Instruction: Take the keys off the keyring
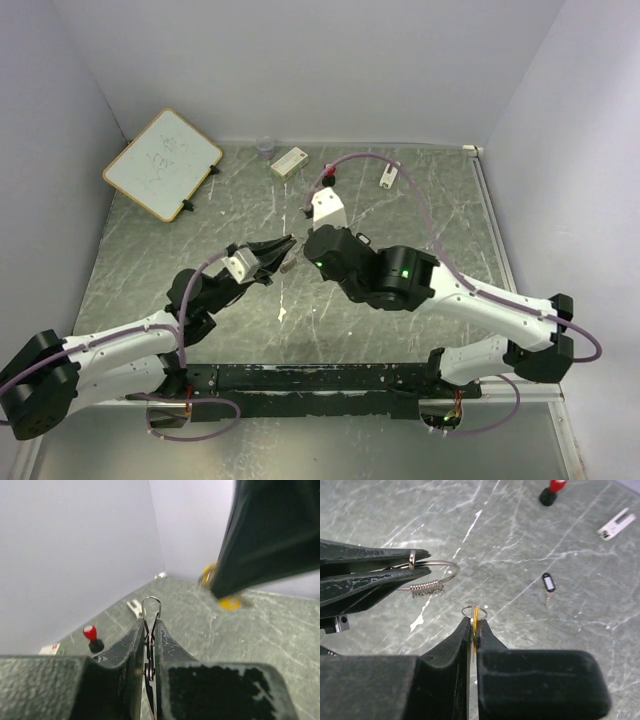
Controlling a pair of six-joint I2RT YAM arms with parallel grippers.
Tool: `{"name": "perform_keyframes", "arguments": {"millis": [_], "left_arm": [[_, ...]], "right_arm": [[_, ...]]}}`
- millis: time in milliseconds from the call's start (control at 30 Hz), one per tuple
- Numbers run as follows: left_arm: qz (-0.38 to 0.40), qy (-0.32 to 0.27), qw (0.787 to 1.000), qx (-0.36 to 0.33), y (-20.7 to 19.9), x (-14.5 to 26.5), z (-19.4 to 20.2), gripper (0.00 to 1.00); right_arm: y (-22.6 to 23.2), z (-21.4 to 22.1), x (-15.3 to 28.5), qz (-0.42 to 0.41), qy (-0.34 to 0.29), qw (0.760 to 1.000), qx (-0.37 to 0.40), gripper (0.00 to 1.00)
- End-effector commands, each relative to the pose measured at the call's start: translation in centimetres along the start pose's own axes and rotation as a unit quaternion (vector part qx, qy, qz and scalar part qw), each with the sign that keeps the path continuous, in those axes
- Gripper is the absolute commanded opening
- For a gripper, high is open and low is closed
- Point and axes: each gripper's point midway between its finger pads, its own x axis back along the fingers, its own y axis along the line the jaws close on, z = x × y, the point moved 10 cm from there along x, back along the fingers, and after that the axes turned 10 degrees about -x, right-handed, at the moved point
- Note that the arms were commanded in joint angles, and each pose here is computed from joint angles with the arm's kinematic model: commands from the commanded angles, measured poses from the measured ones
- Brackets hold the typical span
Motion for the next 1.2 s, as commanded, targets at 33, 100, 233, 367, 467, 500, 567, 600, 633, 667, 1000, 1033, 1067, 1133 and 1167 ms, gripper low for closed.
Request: {"name": "perform_keyframes", "arguments": {"millis": [33,100,233,367,467,500,567,600,633,667,1000,1033,1067,1133,1167], "left_arm": [[-0.044,0.102,0.994,0.016,0.2,0.0,2.5,0.12],[-0.049,0.136,0.989,0.034,0.3,-0.4,3.4,0.12],[-0.043,0.167,0.98,0.095,0.8,-0.6,5.4,0.12],[-0.056,0.182,0.971,0.145,1.8,0.2,7.4,0.12],[-0.063,0.184,0.963,0.186,2.6,1.0,9.0,0.12],[-0.064,0.178,0.962,0.196,2.9,1.2,9.4,0.12],[-0.061,0.161,0.962,0.211,3.3,1.5,10.0,0.12],[-0.058,0.155,0.962,0.216,3.4,1.5,10.3,0.12],[-0.052,0.154,0.962,0.22,3.5,1.5,10.7,0.11],[-0.046,0.153,0.962,0.222,3.5,1.4,11.0,0.11],[-0.015,0.116,0.95,0.288,3.3,0.5,13.3,0.1],[-0.016,0.115,0.949,0.294,3.4,0.6,13.6,0.1],[-0.019,0.116,0.947,0.299,3.4,0.8,14.1,0.1],[-0.022,0.114,0.945,0.305,3.8,0.9,15.0,0.11],[-0.024,0.115,0.944,0.307,4.0,1.0,15.5,0.11]], "right_arm": [[-2.6,-1.1,1.1,0.066,-0.069,0.995,-0.032,0.0],[-3.5,-1.3,0.5,0.071,-0.077,0.994,-0.045,0.0],[-7.4,-1.4,-3.2,0.071,-0.066,0.991,-0.091,0.0],[-10.6,0.3,-7.1,0.069,-0.034,0.99,-0.117,0.0],[-12.1,1.9,-10.1,0.066,-0.007,0.989,-0.129,0.0],[-12.5,2.3,-11.0,0.061,0.0,0.989,-0.133,0.0],[-13.0,3.0,-12.7,0.05,0.014,0.988,-0.142,0.0],[-13.1,3.2,-13.4,0.045,0.018,0.988,-0.146,0.0],[-13.1,3.5,-14.0,0.04,0.02,0.988,-0.149,0.0],[-13.1,3.6,-14.6,0.034,0.021,0.988,-0.151,0.0],[-12.1,5.6,-19.3,-0.018,0.052,0.986,-0.159,0.0],[-12.0,5.9,-19.9,-0.022,0.057,0.985,-0.159,0.0],[-11.9,6.2,-20.3,-0.024,0.062,0.985,-0.159,0.0],[-11.7,6.8,-21.3,-0.03,0.071,0.984,-0.159,0.0],[-11.6,7.1,-21.8,-0.033,0.076,0.984,-0.16,0.0]]}}
